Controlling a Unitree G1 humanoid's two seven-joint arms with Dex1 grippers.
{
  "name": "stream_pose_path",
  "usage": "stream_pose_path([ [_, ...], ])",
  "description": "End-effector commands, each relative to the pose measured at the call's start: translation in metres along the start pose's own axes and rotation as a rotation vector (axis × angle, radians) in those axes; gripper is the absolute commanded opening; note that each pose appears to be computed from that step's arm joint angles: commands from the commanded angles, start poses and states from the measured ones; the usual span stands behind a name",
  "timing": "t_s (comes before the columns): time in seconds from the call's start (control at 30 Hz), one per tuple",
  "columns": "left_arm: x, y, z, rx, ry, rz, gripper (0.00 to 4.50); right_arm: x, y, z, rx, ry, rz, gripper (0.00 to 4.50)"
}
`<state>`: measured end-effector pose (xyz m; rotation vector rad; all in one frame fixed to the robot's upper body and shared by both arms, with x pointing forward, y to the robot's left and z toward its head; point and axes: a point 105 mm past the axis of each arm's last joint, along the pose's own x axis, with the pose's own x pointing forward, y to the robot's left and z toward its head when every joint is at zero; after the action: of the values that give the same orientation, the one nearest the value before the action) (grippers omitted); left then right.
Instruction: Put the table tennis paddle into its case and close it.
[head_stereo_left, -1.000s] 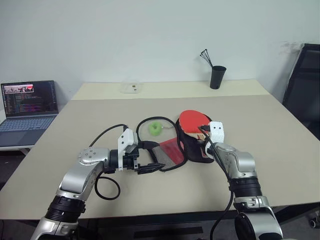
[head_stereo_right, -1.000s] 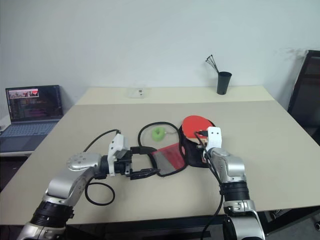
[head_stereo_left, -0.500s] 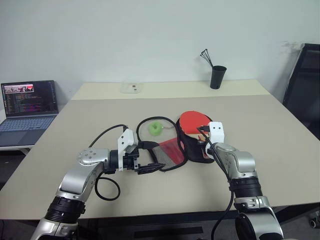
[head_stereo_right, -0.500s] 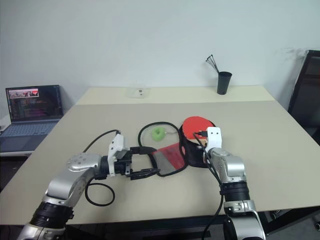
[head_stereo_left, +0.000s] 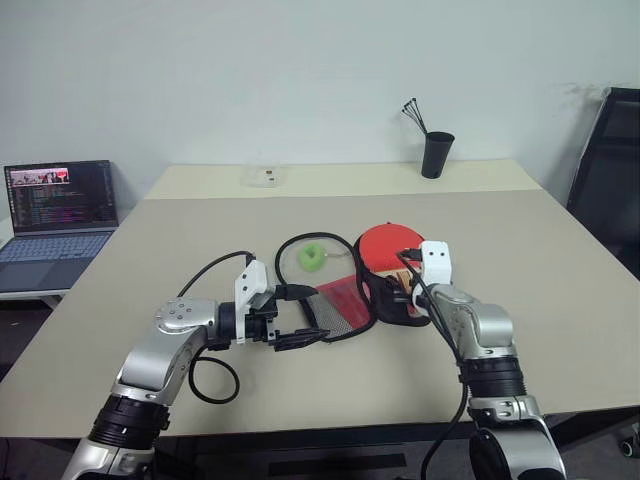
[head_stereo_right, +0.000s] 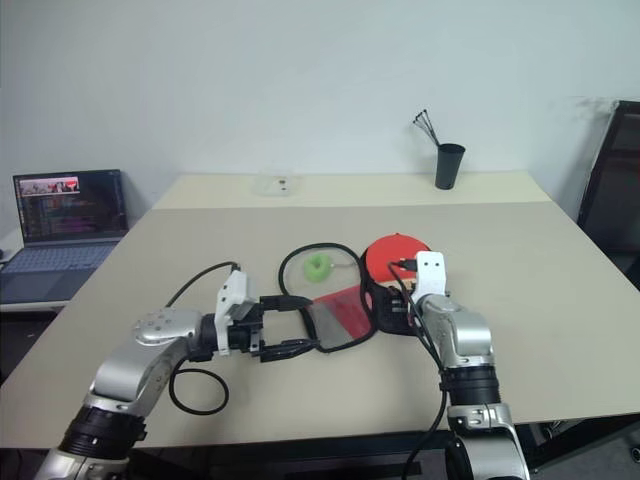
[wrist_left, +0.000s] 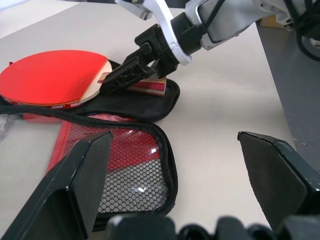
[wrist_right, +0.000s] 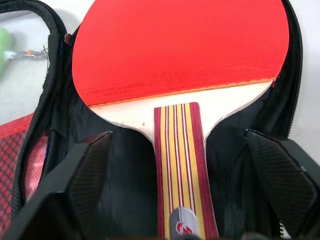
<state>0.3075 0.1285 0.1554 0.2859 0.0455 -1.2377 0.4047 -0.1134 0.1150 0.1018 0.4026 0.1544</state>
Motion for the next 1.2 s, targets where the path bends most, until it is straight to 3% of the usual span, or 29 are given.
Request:
stream_pose_path([
  [0.03, -0.006, 0.001, 0.01, 0.044, -0.022, 0.016, 4.39, -0.005, 0.005, 0.004, -0.028, -0.023, 0.031, 4.48],
  [0.4, -0.006, 0.002, 0.012, 0.044, -0.024, 0.02, 4.39, -0.003, 0.002, -0.014, -0.118, -0.007, 0.035, 4.48],
  [0.5, -0.005, 0.002, 0.012, 0.044, -0.024, 0.02, 4.39, -0.003, 0.001, -0.016, -0.124, -0.007, 0.029, 3.94],
  [0.73, -0.005, 0.002, 0.012, 0.042, -0.025, 0.021, 4.39, -0.003, -0.001, -0.015, -0.137, -0.017, 0.012, 1.41],
  [0.77, -0.005, 0.001, 0.012, 0.042, -0.025, 0.021, 4.39, -0.003, -0.001, -0.014, -0.138, -0.019, 0.011, 1.23],
  [1.2, -0.005, 0.002, 0.011, 0.041, -0.024, 0.021, 4.39, -0.015, 0.0, -0.015, -0.12, -0.015, 0.001, 1.24],
])
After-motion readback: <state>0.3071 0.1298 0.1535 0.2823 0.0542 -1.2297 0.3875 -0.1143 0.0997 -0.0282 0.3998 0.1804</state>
